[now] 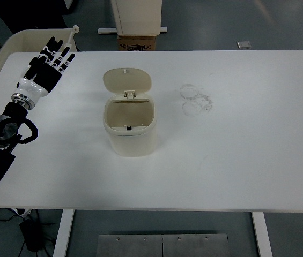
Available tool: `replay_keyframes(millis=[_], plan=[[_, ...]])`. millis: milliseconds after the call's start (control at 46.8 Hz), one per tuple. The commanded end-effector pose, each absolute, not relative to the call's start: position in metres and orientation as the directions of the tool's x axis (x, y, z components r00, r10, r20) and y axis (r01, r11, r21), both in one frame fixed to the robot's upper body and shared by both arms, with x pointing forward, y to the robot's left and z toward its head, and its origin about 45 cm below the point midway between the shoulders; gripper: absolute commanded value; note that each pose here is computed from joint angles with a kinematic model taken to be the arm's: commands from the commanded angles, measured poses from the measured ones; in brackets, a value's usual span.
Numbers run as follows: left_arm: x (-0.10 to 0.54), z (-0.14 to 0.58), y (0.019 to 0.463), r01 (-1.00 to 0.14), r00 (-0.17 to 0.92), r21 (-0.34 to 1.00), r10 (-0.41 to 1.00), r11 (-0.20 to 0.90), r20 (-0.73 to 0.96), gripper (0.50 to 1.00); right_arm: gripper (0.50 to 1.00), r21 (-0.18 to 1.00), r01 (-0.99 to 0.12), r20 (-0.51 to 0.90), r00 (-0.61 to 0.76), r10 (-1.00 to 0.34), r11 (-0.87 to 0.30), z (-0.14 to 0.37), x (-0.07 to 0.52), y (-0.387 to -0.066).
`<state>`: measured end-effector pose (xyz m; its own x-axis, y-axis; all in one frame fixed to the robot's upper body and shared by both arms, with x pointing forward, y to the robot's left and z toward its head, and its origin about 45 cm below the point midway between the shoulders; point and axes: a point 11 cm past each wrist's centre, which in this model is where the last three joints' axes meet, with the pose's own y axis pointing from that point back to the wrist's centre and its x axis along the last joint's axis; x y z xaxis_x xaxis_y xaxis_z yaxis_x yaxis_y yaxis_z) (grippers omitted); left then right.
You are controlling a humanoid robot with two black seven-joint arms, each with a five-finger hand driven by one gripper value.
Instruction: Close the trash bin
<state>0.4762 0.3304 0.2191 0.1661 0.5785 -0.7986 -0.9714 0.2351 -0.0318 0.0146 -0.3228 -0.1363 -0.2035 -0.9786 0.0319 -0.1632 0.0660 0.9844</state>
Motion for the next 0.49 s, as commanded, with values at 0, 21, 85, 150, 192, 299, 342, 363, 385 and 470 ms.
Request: replay_keyframes(millis=[0,21,85,150,192,299,342,363,385,470], plan=[[0.4766,0.2198,0.3301,-0.971,0.168,-0.034,0.579,0.235,-0.798,1.0,0.993,0.984,-0.163,0.032,-0.204,-0.978,0.066,-0.1363,0.0146,-0.3228],[0.4766,0.22,0.33,-0.971,0.17,-0.035,0.579,0.236,-0.798,1.0,0.993,0.984,-0.163,0.032,-0.203,-0.979,0.066,-0.1363,0.0146,-0.3228],[0.4766,0.2202,0.3308,-0.972,0.169,-0.036,0.58,0.234,-0.797,1.0,0.993,0.984,-0.163,0.032,-0.203,-0.979,0.066,-0.1363,0.0146,-0.3228],[0.4768,0.2196,0.3308,-0.973,0.162,-0.031,0.579,0.229,-0.799,1.0,0.993,0.984,-0.163,0.032,-0.203,-0.979,0.066,-0.1363,0.0146,-0.3228],[0.4769,0.2194,0.3302,-0.973,0.162,-0.032,0.578,0.228,-0.799,1.0,0.993,0.984,-0.163,0.032,-0.204,-0.978,0.066,-0.1363,0.0146,-0.3228],[0.4769,0.2194,0.3302,-0.973,0.162,-0.033,0.577,0.228,-0.8,1.0,0.993,0.984,-0.163,0.032,-0.203,-0.979,0.066,-0.1363,0.0146,-0.3228],[0.4769,0.2196,0.3301,-0.973,0.164,-0.034,0.577,0.229,-0.8,1.0,0.993,0.984,-0.163,0.032,-0.204,-0.978,0.066,-0.1363,0.0146,-0.3228],[0.4769,0.2196,0.3301,-0.973,0.164,-0.034,0.577,0.229,-0.8,1.0,0.993,0.984,-0.163,0.032,-0.203,-0.979,0.066,-0.1363,0.0146,-0.3228],[0.4768,0.2193,0.3298,-0.972,0.164,-0.032,0.578,0.231,-0.8,1.0,0.993,0.984,-0.163,0.032,-0.203,-0.979,0.066,-0.1363,0.0146,-0.3228],[0.4783,0.2223,0.3299,-0.972,0.167,-0.037,0.579,0.23,-0.798,1.0,0.993,0.984,-0.165,0.032,-0.203,-0.979,0.066,-0.1363,0.0148,-0.3229]])
